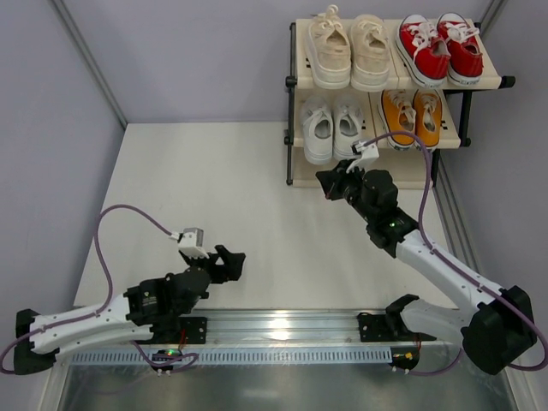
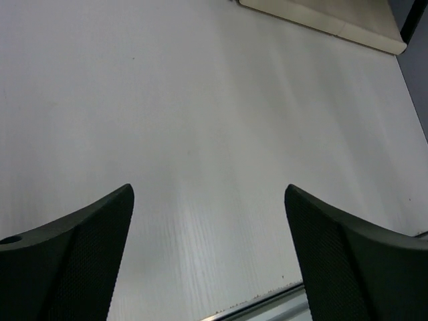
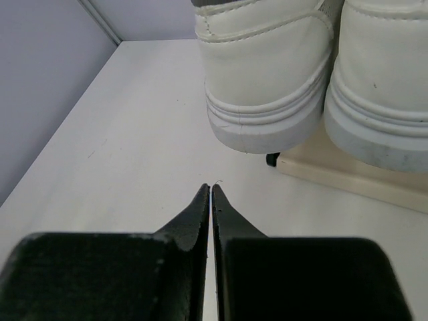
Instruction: Place and organize the shoes onto the shoe shelf
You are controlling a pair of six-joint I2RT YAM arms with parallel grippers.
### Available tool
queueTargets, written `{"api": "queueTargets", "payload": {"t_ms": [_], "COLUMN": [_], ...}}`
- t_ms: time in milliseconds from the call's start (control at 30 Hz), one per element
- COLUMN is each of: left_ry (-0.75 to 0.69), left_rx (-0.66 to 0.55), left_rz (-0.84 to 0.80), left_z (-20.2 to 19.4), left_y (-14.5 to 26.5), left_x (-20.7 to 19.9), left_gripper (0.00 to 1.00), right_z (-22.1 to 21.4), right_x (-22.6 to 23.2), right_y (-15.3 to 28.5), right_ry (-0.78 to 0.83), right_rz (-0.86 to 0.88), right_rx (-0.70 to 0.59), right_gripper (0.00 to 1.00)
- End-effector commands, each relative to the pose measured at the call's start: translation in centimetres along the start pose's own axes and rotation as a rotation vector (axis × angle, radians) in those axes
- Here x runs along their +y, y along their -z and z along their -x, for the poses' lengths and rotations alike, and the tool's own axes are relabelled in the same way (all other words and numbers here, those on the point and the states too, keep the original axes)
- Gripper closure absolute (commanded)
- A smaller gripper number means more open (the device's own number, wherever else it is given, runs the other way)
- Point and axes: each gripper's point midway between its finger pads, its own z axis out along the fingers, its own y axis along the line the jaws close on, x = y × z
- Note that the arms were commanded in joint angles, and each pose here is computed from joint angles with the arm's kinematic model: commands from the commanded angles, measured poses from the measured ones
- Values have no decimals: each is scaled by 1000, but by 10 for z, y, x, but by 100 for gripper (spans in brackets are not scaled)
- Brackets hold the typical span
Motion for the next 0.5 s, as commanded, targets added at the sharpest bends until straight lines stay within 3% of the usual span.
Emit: {"api": "queueTargets", "payload": {"t_ms": [0,33,167,233,300,333,467], "left_ry": [-124,-151,-206,-279,-291,-380,-440], "left_rx": [-219,-248,-305,-190,-203,-146,-148], "left_rz": [-37,-23,-42,-20,-40,-20,-31], "left_z": [37,40,62,43,56,34,29], "left_y": [-15,-20,-53,-95,-117,-137,-181], "left_x": [-20,-19,-50,-48,-72,-67,-87], "left_gripper": [4,0,0,0,0,0,5], "right_z": [40,43,35,32,30,28,15], "right_x": [18,19,9,1,-2,-3,-7], "right_y": [11,16,31,37,48,52,71], "right_ry": [-11,-5,25,41,52,57,65], "right_rz": [56,58,15,-26,-40,-43,-41], "right_rx": [-112,-117,-80,-69,-64,-60,-29], "right_gripper": [96,96,96,96,96,96,96]}}
